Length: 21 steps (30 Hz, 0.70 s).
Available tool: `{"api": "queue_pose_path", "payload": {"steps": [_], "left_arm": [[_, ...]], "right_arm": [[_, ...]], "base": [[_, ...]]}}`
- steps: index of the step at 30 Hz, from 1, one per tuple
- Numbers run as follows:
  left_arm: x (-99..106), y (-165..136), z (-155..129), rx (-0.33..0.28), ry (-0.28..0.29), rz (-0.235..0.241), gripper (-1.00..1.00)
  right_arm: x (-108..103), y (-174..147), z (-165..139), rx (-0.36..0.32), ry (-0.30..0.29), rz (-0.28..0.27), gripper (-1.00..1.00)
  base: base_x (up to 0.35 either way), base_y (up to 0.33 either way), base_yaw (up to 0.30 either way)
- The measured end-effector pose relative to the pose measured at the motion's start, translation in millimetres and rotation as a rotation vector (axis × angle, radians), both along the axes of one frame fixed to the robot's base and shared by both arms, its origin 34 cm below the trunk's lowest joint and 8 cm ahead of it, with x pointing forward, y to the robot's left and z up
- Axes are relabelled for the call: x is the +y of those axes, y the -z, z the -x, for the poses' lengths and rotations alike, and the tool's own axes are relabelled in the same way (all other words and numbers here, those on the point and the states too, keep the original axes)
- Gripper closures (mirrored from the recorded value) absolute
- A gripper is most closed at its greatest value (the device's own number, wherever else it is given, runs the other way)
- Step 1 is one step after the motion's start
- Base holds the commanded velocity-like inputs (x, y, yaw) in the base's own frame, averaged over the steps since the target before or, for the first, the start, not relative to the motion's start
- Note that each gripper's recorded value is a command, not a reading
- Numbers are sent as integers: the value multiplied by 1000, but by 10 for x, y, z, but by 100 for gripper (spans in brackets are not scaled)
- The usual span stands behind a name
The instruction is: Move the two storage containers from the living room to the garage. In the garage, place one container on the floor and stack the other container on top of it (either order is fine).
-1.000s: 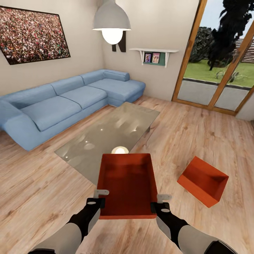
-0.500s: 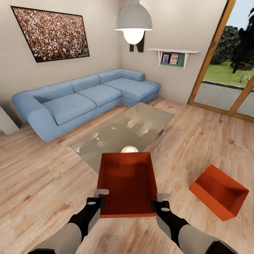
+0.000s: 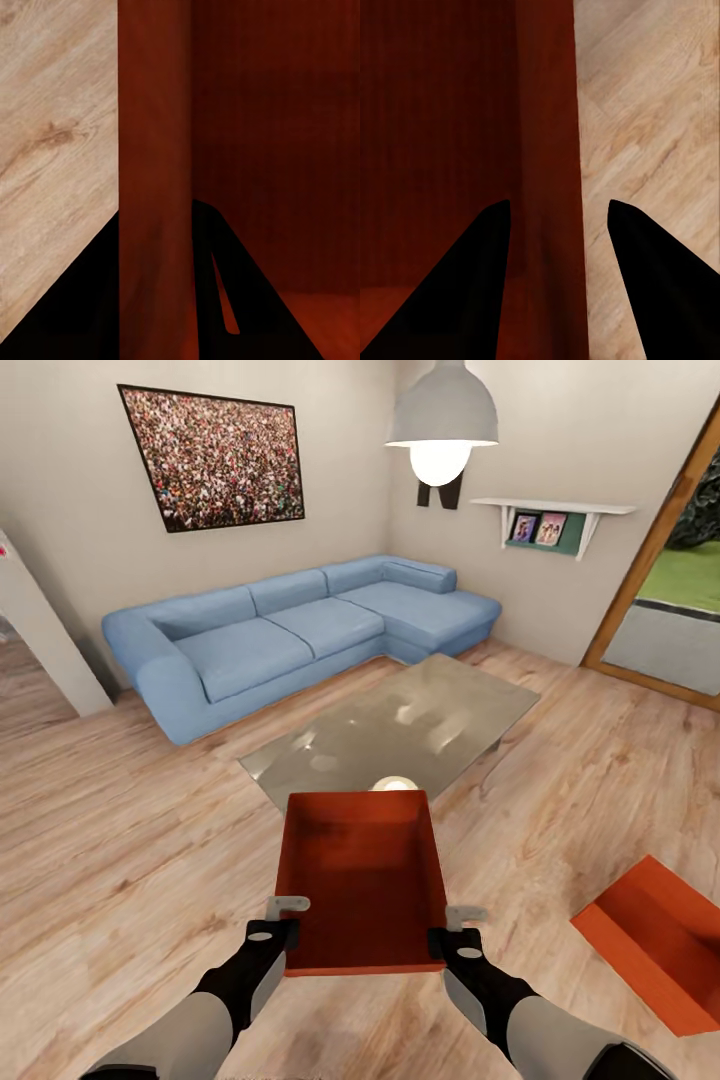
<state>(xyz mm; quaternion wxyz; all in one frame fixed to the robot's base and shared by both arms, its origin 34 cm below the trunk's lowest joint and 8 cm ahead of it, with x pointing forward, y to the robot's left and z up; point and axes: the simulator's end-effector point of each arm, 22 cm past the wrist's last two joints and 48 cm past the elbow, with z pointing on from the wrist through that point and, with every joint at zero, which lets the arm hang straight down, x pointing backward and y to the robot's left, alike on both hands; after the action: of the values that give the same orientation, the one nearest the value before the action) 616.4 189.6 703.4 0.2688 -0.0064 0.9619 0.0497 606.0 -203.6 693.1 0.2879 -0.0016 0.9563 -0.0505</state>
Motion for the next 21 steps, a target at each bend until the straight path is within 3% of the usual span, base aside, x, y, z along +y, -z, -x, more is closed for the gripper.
{"api": "queue_pose_path", "payload": {"steps": [21], "left_arm": [[0,-1,-1,1,1,-1,100]], "right_arm": [[0,1,2,1,1,0,100]], "base": [[0,0,270]]}}
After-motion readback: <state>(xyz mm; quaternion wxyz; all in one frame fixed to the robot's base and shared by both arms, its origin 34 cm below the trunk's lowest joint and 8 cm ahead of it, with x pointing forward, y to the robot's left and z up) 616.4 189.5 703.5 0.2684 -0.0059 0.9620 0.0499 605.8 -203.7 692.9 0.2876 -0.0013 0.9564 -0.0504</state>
